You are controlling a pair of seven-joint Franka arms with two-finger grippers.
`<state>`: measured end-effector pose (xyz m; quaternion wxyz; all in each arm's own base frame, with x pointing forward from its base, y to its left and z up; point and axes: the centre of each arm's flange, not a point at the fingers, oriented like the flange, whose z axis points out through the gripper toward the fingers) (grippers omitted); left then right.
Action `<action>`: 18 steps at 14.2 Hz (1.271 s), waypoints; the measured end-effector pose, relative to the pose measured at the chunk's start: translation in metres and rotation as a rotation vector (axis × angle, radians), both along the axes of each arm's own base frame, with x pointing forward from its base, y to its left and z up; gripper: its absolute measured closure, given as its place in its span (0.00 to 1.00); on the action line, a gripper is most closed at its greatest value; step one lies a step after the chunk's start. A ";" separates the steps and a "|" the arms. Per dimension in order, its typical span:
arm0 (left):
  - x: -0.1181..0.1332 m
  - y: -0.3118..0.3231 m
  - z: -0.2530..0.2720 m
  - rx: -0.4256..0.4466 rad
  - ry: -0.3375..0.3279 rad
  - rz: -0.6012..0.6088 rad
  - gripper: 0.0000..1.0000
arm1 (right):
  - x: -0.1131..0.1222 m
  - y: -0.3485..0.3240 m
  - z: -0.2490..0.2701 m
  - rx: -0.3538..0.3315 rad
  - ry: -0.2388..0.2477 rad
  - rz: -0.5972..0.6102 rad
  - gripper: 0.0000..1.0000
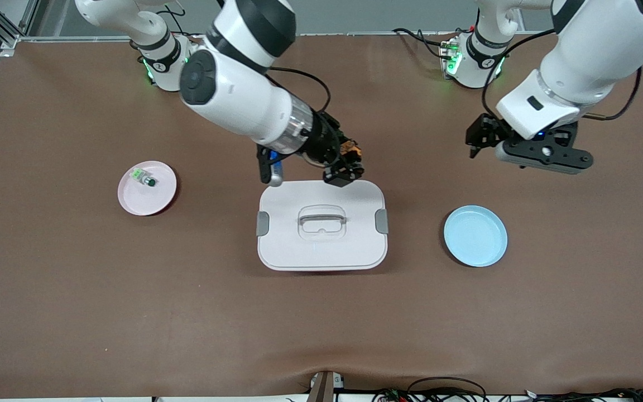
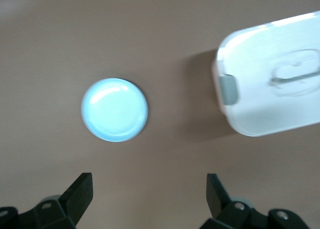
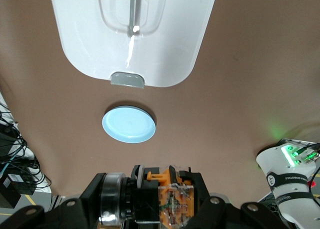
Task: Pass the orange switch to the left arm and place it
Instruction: 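Lift the switch with the right gripper and carry it over the box, then hold the switch with the right gripper while the left gripper grasps it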
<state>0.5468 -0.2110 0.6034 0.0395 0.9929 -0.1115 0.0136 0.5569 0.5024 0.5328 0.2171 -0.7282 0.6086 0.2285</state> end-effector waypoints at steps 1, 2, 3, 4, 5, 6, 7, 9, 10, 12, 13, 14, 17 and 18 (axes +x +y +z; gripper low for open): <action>-0.002 -0.004 -0.001 -0.052 0.023 0.006 0.00 | 0.000 0.010 -0.007 -0.001 0.004 -0.002 0.27; -0.002 -0.006 0.000 -0.101 0.042 0.016 0.00 | -0.001 0.017 -0.013 -0.002 0.006 -0.004 0.27; -0.001 -0.003 0.001 -0.141 0.056 0.029 0.00 | -0.002 0.022 -0.015 -0.002 0.008 -0.006 0.27; 0.000 0.000 0.001 -0.184 0.073 0.047 0.00 | -0.002 0.024 -0.016 -0.002 0.012 -0.011 0.27; 0.002 0.003 0.000 -0.231 0.094 0.071 0.00 | -0.002 0.025 -0.015 -0.001 0.013 -0.017 0.27; 0.004 0.005 -0.004 -0.277 0.110 0.100 0.00 | -0.003 0.026 -0.014 0.002 0.012 -0.025 0.27; 0.006 0.006 -0.011 -0.325 0.114 0.133 0.00 | -0.003 0.027 -0.012 0.006 0.010 -0.030 0.27; 0.007 0.005 -0.027 -0.453 0.119 0.208 0.00 | -0.002 0.027 -0.009 0.009 0.009 -0.039 0.27; 0.005 0.003 -0.035 -0.517 0.123 0.246 0.00 | -0.002 0.027 -0.008 0.010 0.013 -0.047 0.27; -0.003 -0.001 -0.042 -0.592 0.123 0.295 0.00 | -0.002 0.027 -0.006 0.012 0.015 -0.055 0.27; -0.008 -0.005 -0.042 -0.603 0.116 0.299 0.00 | -0.002 0.027 -0.005 0.013 0.016 -0.058 0.27; -0.012 -0.012 -0.041 -0.609 0.106 0.295 0.00 | -0.002 0.027 -0.004 0.014 0.017 -0.061 0.27; -0.021 -0.041 -0.045 -0.621 0.074 0.277 0.00 | -0.003 0.028 -0.004 0.014 0.024 -0.069 0.27; -0.023 -0.048 -0.048 -0.620 0.073 0.270 0.04 | -0.004 0.029 -0.003 0.014 0.025 -0.069 0.27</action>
